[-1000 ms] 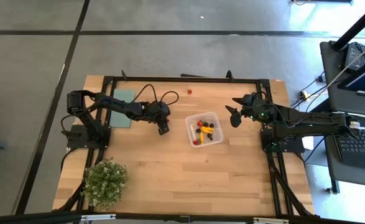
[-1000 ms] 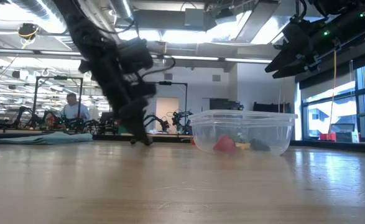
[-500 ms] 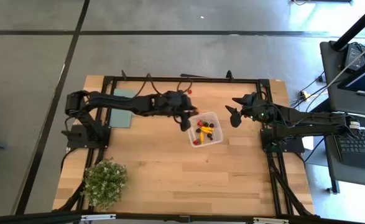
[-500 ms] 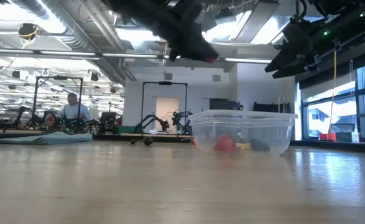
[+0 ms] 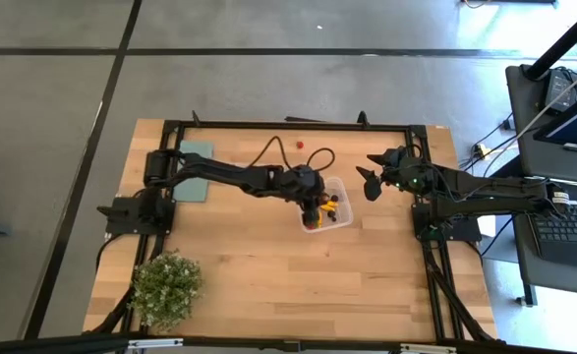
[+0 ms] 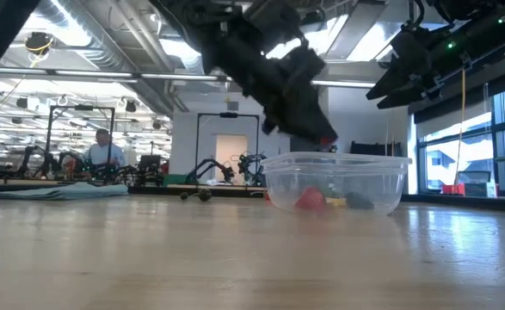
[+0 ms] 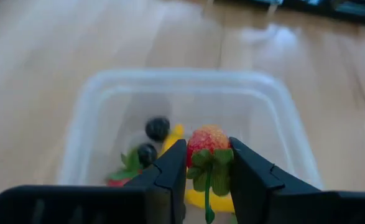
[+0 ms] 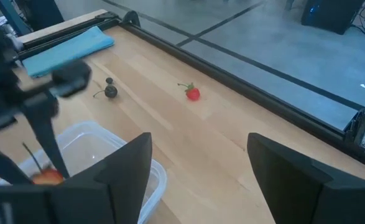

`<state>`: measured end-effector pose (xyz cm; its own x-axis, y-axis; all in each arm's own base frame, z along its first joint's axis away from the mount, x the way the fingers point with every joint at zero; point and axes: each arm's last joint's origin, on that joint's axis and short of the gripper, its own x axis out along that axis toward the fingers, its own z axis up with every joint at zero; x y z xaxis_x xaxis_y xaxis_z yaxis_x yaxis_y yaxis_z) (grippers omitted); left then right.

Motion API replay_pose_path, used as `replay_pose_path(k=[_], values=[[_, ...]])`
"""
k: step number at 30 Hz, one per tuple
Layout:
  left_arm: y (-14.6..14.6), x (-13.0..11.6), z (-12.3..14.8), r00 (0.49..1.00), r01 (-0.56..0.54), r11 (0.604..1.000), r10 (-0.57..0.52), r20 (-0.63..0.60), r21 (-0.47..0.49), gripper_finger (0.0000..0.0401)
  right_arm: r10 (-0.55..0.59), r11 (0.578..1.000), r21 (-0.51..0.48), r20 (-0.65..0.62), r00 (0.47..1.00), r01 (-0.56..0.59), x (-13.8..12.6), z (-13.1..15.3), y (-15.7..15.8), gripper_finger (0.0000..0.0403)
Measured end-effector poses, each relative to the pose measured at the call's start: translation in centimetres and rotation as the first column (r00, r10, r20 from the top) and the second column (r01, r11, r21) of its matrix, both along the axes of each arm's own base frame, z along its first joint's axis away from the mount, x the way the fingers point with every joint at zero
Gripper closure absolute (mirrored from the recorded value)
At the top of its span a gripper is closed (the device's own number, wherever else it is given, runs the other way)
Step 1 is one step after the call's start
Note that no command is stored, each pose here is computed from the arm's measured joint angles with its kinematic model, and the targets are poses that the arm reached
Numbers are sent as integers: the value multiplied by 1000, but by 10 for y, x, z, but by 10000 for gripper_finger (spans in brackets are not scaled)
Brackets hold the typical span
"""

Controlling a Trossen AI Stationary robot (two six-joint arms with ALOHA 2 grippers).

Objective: Pick and placing Produce into tupperware
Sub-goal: Put the left strawberry into the transparent bin

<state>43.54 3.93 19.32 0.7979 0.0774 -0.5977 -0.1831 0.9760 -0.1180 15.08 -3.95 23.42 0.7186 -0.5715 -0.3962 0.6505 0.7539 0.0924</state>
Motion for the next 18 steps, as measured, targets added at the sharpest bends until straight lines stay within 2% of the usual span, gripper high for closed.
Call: replay_pose_path(k=[4,8,18], values=[[1,3,-17,999,30,999,-31,-39,-36,312,0,1000,0,0,1000,0,0,0,0,137],[3,4,-25,998,27,999,-30,-63,-41,295,0,1000,0,0,1000,0,0,0,0,137],[3,5,-24,998,27,999,-29,-48,-38,257,0,1000,1,-2,1000,0,0,0,0,137]])
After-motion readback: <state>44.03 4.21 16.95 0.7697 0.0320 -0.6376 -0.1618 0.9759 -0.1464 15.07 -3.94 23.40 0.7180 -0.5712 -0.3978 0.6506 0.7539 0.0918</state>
